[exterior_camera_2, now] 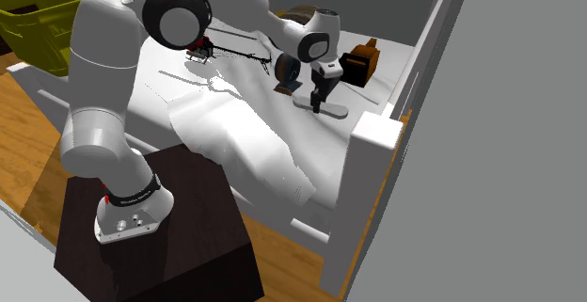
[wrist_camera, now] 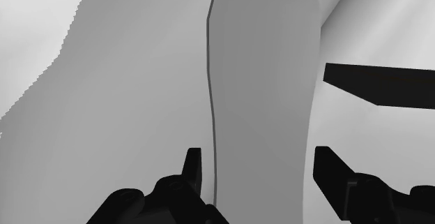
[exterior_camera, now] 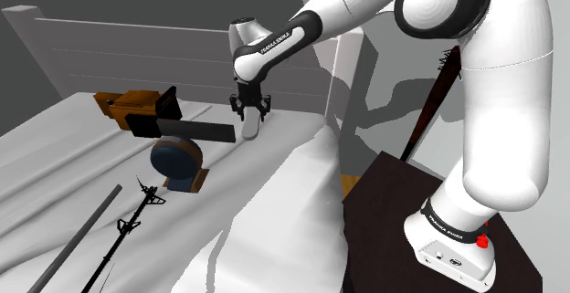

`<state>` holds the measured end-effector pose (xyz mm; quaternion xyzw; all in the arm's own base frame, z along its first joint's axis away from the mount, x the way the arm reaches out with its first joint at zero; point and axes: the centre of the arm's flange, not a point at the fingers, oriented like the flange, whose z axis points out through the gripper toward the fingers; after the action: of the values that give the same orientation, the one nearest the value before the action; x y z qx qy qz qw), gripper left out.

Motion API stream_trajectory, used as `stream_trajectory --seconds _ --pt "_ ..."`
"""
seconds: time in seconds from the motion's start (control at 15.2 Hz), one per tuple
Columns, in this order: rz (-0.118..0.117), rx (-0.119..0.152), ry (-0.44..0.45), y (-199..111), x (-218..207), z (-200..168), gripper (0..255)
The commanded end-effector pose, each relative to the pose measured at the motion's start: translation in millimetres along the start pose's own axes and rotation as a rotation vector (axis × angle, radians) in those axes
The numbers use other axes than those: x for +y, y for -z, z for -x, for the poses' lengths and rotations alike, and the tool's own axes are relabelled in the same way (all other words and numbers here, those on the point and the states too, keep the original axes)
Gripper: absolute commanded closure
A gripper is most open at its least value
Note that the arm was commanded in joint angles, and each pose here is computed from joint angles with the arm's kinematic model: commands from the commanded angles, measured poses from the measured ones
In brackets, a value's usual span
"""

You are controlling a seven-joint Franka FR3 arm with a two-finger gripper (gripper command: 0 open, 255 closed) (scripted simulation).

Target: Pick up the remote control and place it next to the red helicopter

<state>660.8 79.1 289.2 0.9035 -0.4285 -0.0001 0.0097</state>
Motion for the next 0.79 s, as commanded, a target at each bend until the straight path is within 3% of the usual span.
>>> stream_trajectory --seconds 0.0,0.73 --pt "0.0 0.0 0.0 11.0 0.4 -1.5 255" --pt "0.0 0.0 0.0 69.1 1.4 -2.0 255"
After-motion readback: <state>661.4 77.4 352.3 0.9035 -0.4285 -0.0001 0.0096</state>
